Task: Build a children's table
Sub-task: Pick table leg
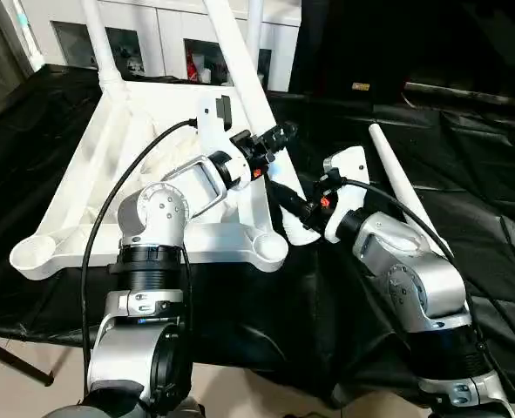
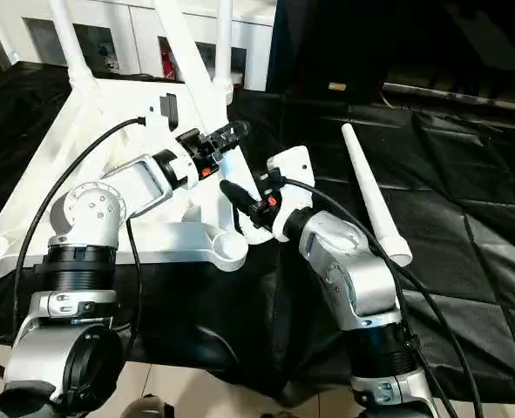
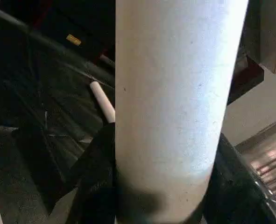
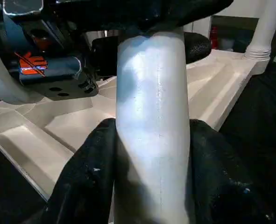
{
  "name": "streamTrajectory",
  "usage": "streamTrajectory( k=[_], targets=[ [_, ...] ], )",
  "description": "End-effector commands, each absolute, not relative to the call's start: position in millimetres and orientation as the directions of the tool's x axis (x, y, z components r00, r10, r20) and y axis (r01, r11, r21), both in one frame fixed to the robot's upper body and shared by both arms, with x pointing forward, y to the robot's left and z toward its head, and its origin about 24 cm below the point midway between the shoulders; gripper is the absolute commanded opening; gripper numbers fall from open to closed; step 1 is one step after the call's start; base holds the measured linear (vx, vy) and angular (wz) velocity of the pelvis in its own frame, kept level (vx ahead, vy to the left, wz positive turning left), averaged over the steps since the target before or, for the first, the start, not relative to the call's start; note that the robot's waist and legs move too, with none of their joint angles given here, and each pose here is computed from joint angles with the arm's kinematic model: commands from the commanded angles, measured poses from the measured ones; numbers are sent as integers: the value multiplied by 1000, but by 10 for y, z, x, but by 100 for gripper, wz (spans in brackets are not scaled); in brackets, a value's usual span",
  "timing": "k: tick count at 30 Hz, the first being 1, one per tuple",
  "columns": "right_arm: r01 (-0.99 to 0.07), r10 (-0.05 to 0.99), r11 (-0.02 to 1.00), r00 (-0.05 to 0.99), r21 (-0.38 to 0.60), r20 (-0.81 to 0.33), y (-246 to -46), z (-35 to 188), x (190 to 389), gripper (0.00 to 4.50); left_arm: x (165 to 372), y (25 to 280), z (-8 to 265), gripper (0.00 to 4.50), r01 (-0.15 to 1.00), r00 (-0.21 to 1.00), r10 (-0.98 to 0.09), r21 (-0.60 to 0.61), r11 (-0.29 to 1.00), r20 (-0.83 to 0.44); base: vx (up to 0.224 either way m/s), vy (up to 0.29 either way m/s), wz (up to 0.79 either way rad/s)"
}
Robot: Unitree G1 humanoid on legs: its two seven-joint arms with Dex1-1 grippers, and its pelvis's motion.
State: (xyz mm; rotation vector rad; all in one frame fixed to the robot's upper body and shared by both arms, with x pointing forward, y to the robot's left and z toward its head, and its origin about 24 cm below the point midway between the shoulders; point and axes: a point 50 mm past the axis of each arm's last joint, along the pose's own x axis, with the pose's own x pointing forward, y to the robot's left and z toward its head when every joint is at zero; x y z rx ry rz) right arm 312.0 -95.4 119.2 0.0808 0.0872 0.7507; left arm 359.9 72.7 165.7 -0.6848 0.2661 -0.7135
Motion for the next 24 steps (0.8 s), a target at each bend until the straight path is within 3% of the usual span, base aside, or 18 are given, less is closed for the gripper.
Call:
streamTrajectory(
  k=[1, 2, 5, 10, 11, 12, 13, 20, 24],
  targets=[
    [-647, 651, 759, 753, 73, -93, -987, 1173, 3167, 186, 3558, 631, 1799, 193, 576, 699, -712, -639, 510, 61, 0, 0, 0],
    [-643, 647, 763, 757, 72, -95, -990, 1174, 3173, 186, 3556, 632, 1803, 192, 580, 697, -714, -635, 510, 63, 0, 0, 0],
    [-665, 684, 726, 726, 175, -77, -982, 1193, 3161, 256, 3549, 643, 1815, 192, 602, 685, -726, -609, 517, 62, 0, 0, 0],
    [-656, 700, 703, 707, 274, -101, -1128, 1241, 3190, 297, 3502, 663, 1854, 190, 678, 621, -781, -546, 492, 67, 0, 0, 0],
    [-702, 762, 637, 637, 317, -121, -1217, 1274, 3149, 301, 3471, 676, 1885, 190, 721, 573, -817, -513, 465, 66, 0, 0, 0],
    [-702, 762, 637, 637, 317, -121, -1217, 1274, 3149, 302, 3471, 676, 1885, 190, 721, 573, -817, -513, 465, 66, 0, 0, 0],
    [-737, 826, 556, 541, 384, -158, -1321, 1329, 3085, 302, 3423, 689, 1914, 190, 769, 504, -862, -482, 419, 54, 0, 0, 0],
    [-787, 927, 369, 346, 495, -141, -1427, 1528, 2951, 302, 3294, 716, 2024, 190, 854, 328, -941, -452, 256, 85, 0, 0, 0],
    [-793, 945, 324, 291, 515, -147, -1411, 1549, 2916, 302, 3269, 710, 2075, 190, 864, 287, -951, -459, 206, 114, 0, 0, 0]
  ],
)
